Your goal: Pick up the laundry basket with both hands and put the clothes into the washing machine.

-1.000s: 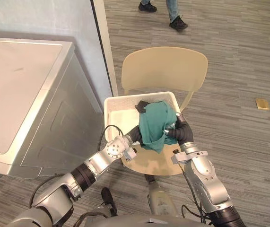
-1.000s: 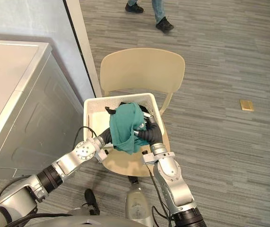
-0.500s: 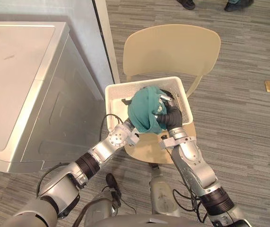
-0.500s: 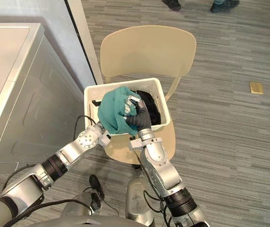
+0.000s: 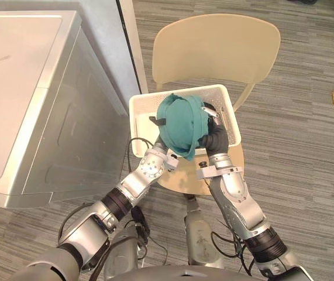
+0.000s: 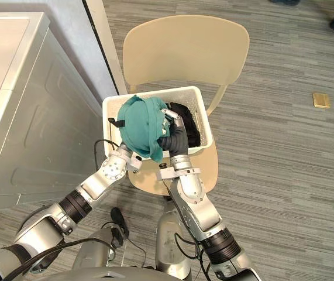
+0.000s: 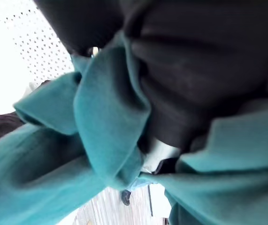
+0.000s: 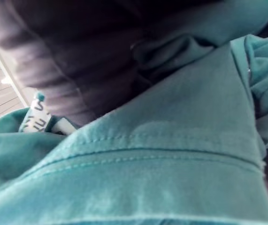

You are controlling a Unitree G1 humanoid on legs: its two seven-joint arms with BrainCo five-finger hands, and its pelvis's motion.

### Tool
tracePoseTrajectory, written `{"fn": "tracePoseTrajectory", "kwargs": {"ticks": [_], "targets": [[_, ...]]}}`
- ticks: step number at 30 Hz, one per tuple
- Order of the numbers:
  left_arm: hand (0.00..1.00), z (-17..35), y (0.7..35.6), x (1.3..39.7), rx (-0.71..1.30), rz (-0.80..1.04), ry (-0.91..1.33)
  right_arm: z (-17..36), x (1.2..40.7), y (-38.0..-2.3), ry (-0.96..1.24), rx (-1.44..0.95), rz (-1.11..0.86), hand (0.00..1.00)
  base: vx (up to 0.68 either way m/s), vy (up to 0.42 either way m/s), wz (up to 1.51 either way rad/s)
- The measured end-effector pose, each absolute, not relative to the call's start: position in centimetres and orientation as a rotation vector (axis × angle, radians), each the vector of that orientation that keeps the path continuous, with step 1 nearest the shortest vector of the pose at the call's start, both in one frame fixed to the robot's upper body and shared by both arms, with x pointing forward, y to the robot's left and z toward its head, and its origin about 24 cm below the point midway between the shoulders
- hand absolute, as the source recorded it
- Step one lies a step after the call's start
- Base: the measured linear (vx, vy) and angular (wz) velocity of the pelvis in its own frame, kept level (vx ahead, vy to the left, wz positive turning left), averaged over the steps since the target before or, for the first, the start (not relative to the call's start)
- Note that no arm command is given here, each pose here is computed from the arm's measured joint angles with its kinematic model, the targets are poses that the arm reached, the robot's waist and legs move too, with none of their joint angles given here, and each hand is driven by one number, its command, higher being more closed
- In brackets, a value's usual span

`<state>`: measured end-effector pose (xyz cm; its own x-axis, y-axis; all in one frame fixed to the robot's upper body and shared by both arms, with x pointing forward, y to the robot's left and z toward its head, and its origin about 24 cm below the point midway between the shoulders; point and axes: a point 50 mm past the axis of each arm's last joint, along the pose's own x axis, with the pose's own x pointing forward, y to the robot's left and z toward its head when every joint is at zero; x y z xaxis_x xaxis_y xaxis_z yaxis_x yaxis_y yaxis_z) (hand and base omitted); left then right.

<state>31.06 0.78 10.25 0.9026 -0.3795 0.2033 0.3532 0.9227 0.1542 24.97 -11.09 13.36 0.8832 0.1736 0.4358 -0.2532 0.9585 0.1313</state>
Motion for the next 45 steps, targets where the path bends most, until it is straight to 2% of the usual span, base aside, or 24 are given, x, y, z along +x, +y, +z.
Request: {"fn": "tracePoseTrajectory", "kwargs": {"ticks": [4, 15, 21, 25, 30, 33, 38, 41, 44, 45], "targets": [[1.0, 10.2, 1.5, 31.7, 0.101, -0.293, -0.219, 11.8, 24.0, -11.5, -0.383, 0.207, 0.196, 0.0, 0.0, 0.0, 0.0], [1.0, 11.9, 1.5, 32.1, -0.003, -0.198, -0.257, 10.8, 21.6, -13.5, -0.352, 0.263, 0.031, 0.0, 0.01, -0.001, -0.02], [1.0, 14.0, 4.6, 31.4, -0.137, -0.081, -0.345, 12.2, 18.3, -19.5, -0.426, 0.199, -0.292, 0.0, 0.02, -0.01, -0.11], [1.0, 12.1, 7.1, 30.0, -0.18, -0.027, -0.305, 12.5, 16.2, -22.7, -0.454, 0.162, -0.491, 0.0, 0.05, -0.022, -0.07], [1.0, 10.1, 9.2, 28.1, -0.21, 0.021, -0.258, 10.8, 14.6, -24.9, -0.358, 0.112, -0.674, 0.0, 0.08, -0.012, 0.08], [1.0, 9.4, 10.7, 26.8, -0.223, 0.056, -0.251, 7.5, 14.1, -26.1, -0.205, 0.103, -0.761, 0.0, 0.05, -0.001, 0.17], [1.0, 8.2, 13.5, 25.0, -0.226, 0.157, -0.234, -1.1, 11.9, -27.3, 0.215, 0.096, -0.889, 0.0, -0.01, -0.023, 0.09], [1.0, 8.6, 13.9, 24.7, -0.23, 0.172, -0.261, -5.1, 10.3, -28.0, 0.424, 0.082, -0.952, 0.0, 0.0, -0.023, 0.29], [1.0, 10.2, 13.9, 24.6, -0.246, 0.168, -0.336, -9.3, 8.0, -28.0, 0.653, 0.132, -1.025, 0.0, -0.04, -0.077, 0.48], [1.0, 10.8, 13.9, 24.7, -0.249, 0.162, -0.361, -12.1, 5.2, -27.2, 0.839, 0.175, -1.062, 0.0, -0.01, -0.115, 0.63]]}}
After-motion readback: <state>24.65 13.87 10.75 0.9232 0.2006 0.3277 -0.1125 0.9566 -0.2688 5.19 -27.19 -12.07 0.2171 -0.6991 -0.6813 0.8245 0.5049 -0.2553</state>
